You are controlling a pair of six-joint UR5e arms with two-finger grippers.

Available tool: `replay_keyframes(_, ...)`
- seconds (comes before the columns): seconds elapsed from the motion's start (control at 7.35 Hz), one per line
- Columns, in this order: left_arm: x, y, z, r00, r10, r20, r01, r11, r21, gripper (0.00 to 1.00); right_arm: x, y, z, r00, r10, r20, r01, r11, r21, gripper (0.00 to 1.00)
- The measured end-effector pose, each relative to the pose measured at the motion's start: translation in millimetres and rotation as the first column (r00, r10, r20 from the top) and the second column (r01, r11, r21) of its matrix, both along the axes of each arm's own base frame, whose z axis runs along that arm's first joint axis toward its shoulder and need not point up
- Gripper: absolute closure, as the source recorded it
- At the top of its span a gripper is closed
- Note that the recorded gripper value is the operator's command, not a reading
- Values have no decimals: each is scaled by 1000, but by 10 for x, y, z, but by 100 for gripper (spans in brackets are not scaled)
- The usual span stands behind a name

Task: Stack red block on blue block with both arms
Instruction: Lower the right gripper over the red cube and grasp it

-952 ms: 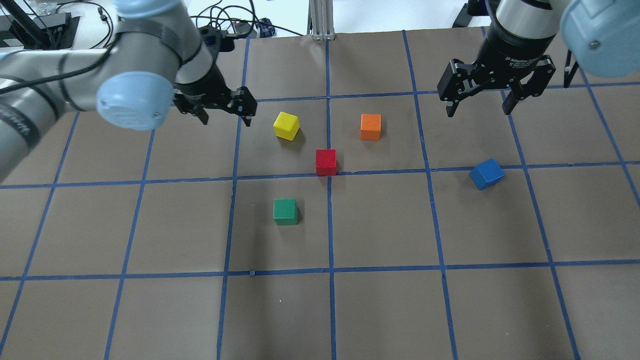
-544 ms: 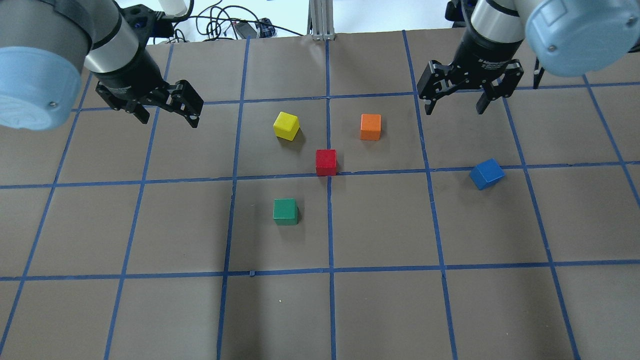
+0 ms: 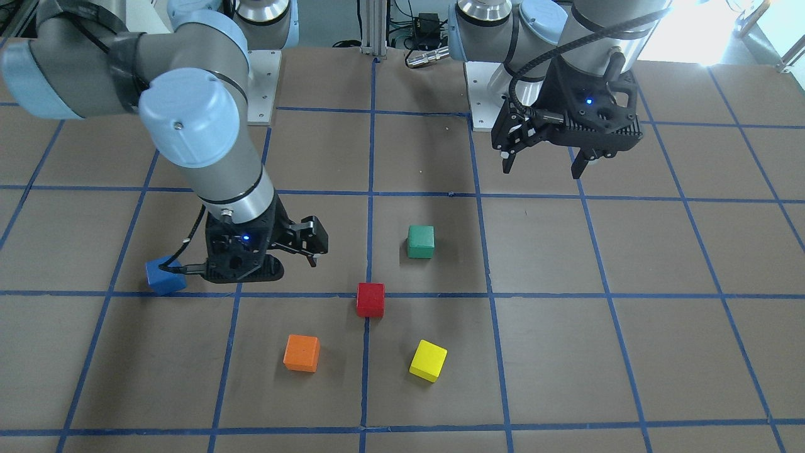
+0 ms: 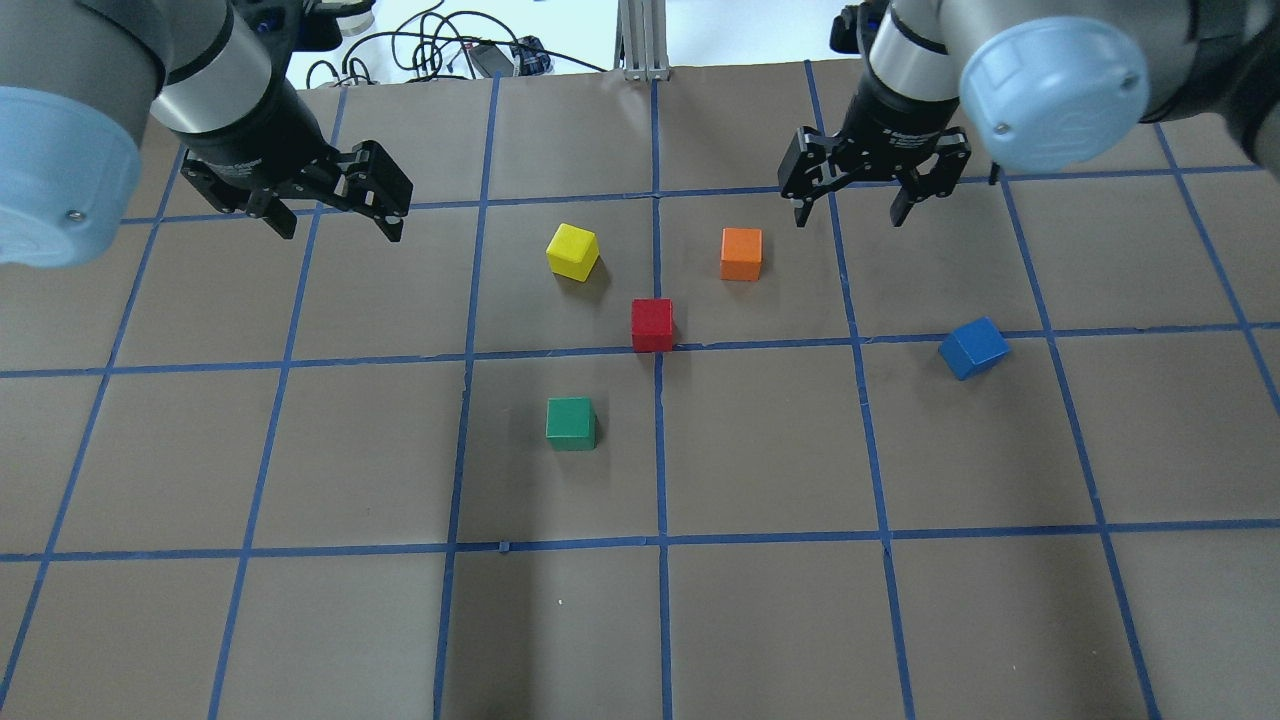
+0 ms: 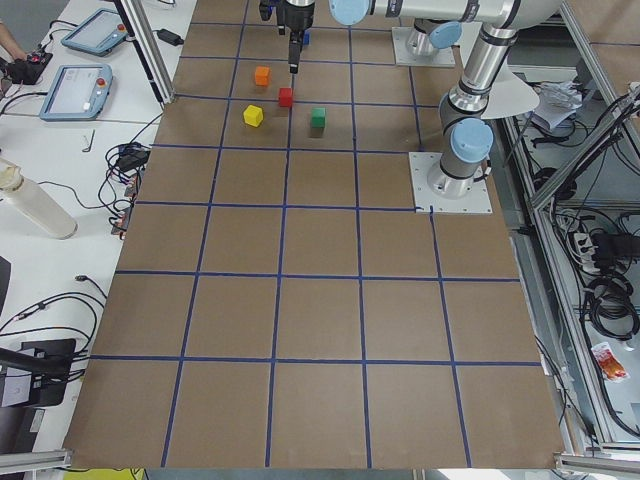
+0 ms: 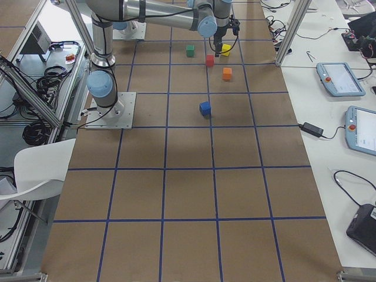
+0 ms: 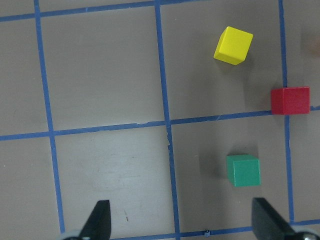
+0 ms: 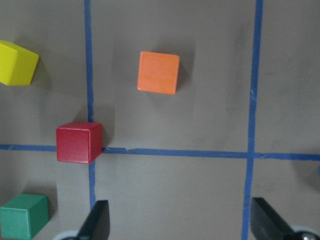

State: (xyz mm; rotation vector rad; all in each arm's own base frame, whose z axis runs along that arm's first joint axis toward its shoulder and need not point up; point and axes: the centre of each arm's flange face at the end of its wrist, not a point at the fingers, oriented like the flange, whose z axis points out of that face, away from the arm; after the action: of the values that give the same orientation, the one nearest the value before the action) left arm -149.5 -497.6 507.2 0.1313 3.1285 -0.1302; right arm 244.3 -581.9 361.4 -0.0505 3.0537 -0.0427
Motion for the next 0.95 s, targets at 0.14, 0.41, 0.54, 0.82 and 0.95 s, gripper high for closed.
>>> replay_keyframes(0.14, -3, 57, 38, 1000, -15, 5, 15, 1000, 3, 0, 200, -29, -181, 1000, -1, 1, 1, 1000, -2, 0)
replay_keyframes(0.41, 131, 137, 77, 1000, -28, 9, 27, 1000, 10, 0, 583, -28, -538, 1000, 0, 2, 0, 1000, 6, 0)
replay_keyframes(0.54, 168, 147, 80, 1000, -24, 8, 24, 1000, 13, 0, 749, -31, -727, 1000, 7, 5, -7, 1000, 7, 0)
replay_keyframes(0.82, 182, 147, 79, 1000, -25, 12, 25, 1000, 14, 0, 971, -26, -1048, 1000, 23, 9, -23, 1000, 21, 0)
replay_keyframes(0.95, 184, 146, 81, 1000, -26, 12, 26, 1000, 12, 0, 1032, -20, -1176, 1000, 29, 6, -29, 999, 33, 0)
